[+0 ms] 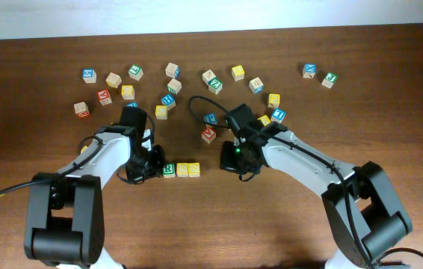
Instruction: Spell out RSS
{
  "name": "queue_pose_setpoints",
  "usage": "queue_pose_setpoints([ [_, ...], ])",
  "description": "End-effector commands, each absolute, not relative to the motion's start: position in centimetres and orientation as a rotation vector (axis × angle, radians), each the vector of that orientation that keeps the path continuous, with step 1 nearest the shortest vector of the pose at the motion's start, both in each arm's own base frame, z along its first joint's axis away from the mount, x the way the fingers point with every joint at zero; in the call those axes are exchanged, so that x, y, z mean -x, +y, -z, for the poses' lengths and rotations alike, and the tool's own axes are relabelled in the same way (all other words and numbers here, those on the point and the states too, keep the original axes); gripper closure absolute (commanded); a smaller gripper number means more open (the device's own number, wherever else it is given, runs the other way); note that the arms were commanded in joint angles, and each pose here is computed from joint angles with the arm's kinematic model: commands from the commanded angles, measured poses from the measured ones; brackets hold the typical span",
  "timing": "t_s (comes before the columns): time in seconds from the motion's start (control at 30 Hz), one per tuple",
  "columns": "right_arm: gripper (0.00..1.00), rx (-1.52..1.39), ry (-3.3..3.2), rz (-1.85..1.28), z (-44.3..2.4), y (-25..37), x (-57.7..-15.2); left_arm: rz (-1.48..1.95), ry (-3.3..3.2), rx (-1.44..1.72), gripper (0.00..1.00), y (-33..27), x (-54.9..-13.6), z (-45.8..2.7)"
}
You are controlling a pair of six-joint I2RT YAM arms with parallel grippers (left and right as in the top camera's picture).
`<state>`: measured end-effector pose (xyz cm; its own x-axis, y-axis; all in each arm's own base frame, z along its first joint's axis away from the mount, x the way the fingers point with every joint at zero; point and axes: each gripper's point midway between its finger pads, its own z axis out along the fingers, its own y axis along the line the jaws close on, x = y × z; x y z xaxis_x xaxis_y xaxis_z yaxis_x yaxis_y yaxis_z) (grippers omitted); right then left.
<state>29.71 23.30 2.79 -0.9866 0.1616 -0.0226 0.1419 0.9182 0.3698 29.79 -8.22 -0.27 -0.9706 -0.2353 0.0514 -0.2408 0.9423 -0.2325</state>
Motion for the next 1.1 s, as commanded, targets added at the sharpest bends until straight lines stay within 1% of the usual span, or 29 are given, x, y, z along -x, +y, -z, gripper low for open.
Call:
queue_pose_setpoints([
  [0.0, 0.96, -0.195, 3.048, -0.586, -2.4, 24.4, -28.6, -0.422, -3.042, -0.343, 1.00, -10.0, -29.1, 0.7],
  [0.17, 0.96, -0.172, 3.041, -0.595, -2.4, 24.9, -28.5, -0.424, -3.058, -0.309, 1.00, -10.7, -29.3, 0.7],
  [0.27, 0.96, -0.164, 3.010, -0.619, -2.6, 25.3, -29.2, -0.427, -3.072, -0.307, 1.00, -10.7, -29.6, 0.7],
  [0.33, 0.96, -0.289, 3.004, -0.633, -2.3, 25.6, -29.5, -0.430, -3.078, -0.306, 1.00, -10.7, -29.8, 0.7],
  [0.4, 0.96, -0.329, 3.019, -0.631, -1.3, 26.2, -29.3, -0.431, -3.080, -0.300, 1.00, -10.7, -29.8, 0.7],
  [0.5, 0.96, -0.280, 3.032, -0.663, -0.6, 27.7, -28.6, -0.434, -3.083, -0.297, 1.00, -10.7, -29.9, 0.7],
  [0.63, 0.96, -0.316, 3.011, -0.696, -0.7, 28.7, -28.8, -0.442, -3.103, -0.248, 1.00, -11.0, -30.1, 0.6],
  [0.93, 0.96, -0.312, 3.021, -0.718, -0.8, 28.9, -28.5, -0.447, -3.116, -0.224, 1.00, -11.0, -30.4, 0.6],
  [1.03, 0.96, -0.332, 3.058, -0.647, -0.3, 27.9, -27.8, -0.421, -3.121, -0.229, 1.00, -10.7, -30.4, 0.7],
  [1.07, 0.96, -0.328, 3.080, -0.626, -0.2, 27.6, -27.4, -0.348, -3.131, -0.249, 1.00, -9.8, -30.3, 0.9],
])
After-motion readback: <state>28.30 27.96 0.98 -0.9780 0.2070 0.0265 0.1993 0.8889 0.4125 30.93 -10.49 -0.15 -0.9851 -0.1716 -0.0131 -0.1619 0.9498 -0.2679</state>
